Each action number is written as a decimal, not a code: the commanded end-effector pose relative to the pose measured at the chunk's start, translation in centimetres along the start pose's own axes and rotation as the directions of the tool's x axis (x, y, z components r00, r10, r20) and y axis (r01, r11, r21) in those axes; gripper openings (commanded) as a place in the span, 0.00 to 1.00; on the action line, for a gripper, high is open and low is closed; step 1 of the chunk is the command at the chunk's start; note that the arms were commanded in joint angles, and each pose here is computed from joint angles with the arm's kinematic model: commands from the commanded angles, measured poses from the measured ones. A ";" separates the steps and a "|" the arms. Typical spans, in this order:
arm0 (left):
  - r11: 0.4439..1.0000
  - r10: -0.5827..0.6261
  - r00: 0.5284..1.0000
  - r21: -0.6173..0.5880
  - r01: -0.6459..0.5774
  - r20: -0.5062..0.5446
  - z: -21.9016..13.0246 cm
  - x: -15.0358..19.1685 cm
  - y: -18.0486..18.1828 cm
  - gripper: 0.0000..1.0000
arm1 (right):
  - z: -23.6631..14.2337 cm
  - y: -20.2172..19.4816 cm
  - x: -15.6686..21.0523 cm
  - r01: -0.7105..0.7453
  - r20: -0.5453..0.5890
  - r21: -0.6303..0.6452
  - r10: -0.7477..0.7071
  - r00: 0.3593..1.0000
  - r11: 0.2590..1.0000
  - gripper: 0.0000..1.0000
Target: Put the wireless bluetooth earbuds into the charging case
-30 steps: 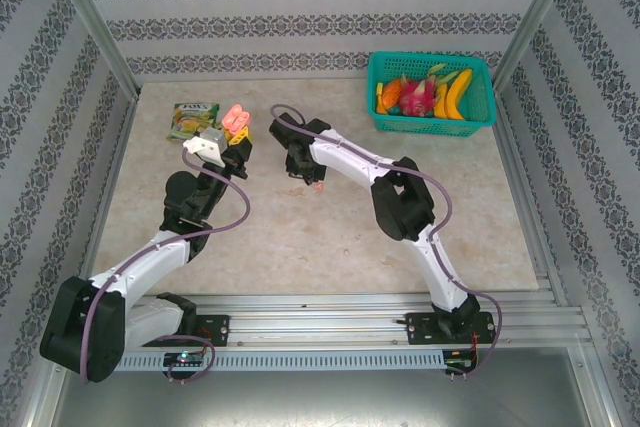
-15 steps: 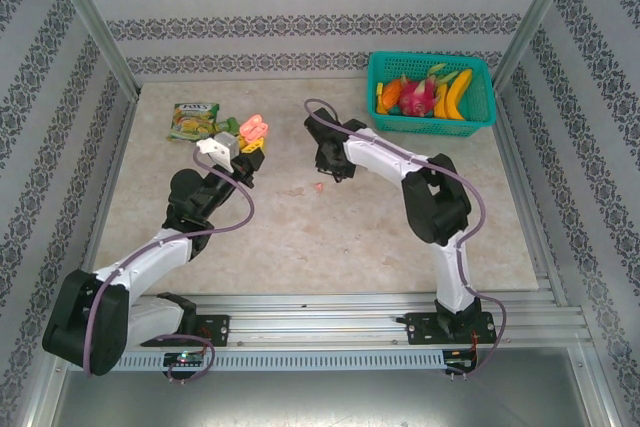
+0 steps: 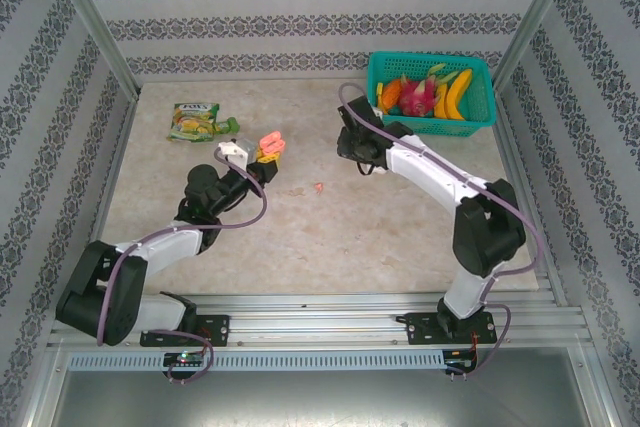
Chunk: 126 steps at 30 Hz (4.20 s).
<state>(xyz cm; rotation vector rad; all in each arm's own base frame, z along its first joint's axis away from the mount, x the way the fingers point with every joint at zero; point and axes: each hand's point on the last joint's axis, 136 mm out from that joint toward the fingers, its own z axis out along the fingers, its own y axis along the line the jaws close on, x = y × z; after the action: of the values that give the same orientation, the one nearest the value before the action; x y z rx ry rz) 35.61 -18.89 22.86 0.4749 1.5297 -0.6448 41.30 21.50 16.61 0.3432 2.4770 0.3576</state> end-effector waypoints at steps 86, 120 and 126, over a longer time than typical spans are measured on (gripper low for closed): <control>0.961 0.190 0.959 0.162 -0.226 0.212 8.8 -10.7 -8.6 0.00 | -14.8 10.4 -3.3 0.174 0.417 -0.657 0.162 0.894 0.733 0.30; 0.959 0.189 0.953 0.166 -0.232 0.237 8.5 -11.6 -9.2 0.00 | -11.8 10.4 -0.5 0.245 0.470 -0.556 0.058 0.881 0.794 0.27; 0.958 0.191 0.952 0.166 -0.235 0.241 8.4 -11.8 -9.2 0.00 | -10.8 10.1 0.4 0.264 0.468 -0.529 0.018 0.884 0.806 0.27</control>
<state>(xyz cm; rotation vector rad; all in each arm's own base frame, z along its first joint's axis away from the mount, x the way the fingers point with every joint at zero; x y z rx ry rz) 38.87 -29.72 29.64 0.6805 1.3723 -0.6195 36.60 28.15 32.57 0.0537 1.6820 0.9087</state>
